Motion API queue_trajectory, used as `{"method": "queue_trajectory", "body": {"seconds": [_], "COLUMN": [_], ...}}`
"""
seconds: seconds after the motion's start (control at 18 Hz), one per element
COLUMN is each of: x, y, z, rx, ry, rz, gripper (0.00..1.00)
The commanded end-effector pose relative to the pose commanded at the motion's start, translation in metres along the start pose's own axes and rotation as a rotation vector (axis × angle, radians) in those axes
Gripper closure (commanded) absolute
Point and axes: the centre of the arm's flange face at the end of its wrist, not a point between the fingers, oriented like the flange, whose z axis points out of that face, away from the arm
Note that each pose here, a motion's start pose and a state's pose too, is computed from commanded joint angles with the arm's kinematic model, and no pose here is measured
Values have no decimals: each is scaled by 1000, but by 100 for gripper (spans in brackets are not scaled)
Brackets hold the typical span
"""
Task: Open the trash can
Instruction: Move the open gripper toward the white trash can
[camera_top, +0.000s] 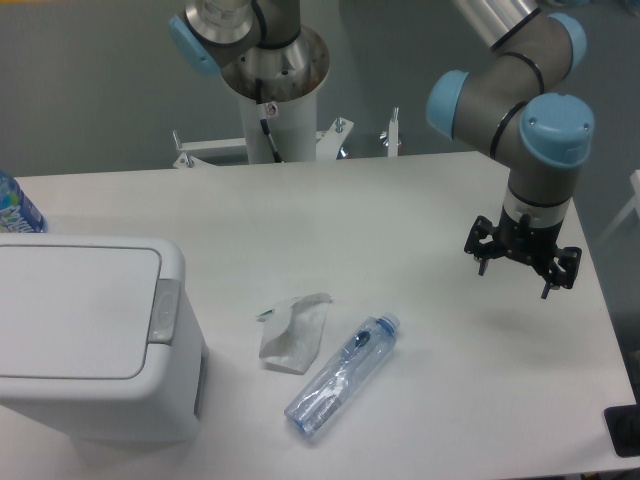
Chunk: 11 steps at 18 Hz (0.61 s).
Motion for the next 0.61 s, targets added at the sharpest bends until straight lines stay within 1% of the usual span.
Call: {"method": "queue_trajectory", "body": {"seconds": [0.22, 0.44, 0.61], "x": [4, 7, 14], "y": [-4, -11, -25], "z": [-3, -11, -19], "rx": [3, 54, 80], "ry": [0, 5, 3], "rz": [3, -40, -38], "gripper": [0, 0, 0]}}
